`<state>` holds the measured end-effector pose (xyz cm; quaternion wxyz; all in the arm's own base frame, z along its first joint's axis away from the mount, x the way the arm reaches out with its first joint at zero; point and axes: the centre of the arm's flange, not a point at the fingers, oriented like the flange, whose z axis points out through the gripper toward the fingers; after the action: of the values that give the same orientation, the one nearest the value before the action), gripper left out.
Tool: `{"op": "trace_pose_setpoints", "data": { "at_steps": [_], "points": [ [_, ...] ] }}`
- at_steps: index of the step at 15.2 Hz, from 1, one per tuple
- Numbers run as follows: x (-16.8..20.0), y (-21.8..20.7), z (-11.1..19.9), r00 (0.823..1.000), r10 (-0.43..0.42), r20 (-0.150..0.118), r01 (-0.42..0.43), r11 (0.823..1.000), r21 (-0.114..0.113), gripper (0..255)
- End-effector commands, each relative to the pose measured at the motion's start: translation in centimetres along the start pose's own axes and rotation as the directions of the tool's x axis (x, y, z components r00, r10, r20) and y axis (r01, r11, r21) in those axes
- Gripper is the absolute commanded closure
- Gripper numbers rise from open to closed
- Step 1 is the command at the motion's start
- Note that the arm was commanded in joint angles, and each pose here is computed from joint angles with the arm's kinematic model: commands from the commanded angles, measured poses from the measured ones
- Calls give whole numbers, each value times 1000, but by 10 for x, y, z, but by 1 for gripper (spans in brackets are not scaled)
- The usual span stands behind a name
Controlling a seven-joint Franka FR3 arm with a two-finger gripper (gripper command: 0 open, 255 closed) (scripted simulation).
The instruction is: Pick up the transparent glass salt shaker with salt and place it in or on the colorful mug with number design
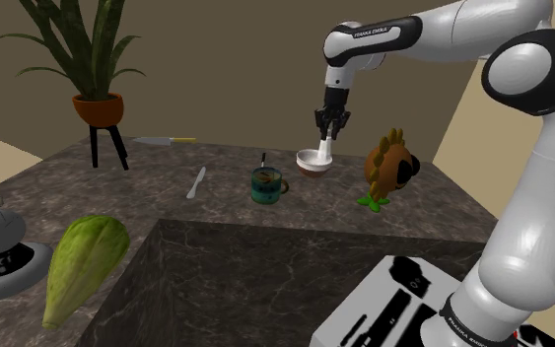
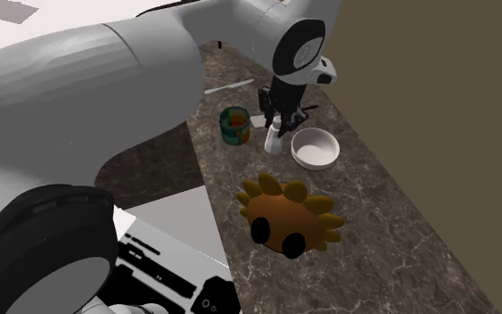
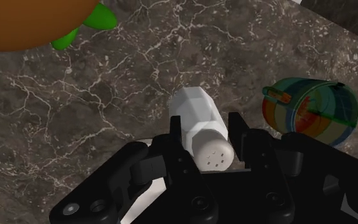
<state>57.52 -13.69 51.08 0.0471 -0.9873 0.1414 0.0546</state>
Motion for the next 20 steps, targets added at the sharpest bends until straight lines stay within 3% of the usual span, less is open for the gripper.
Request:
{"op": "trace_pose_setpoints", "data": {
  "at_steps": [1, 4, 20],
  "points": [
    [-1, -1, -9, 1000, 0, 1, 0, 1000, 0, 255],
    [-3, -2, -22, 1000, 0, 1, 0, 1000, 0, 255],
    [23, -199, -43, 1000, 0, 1, 0, 1000, 0, 255]
  ]
}}
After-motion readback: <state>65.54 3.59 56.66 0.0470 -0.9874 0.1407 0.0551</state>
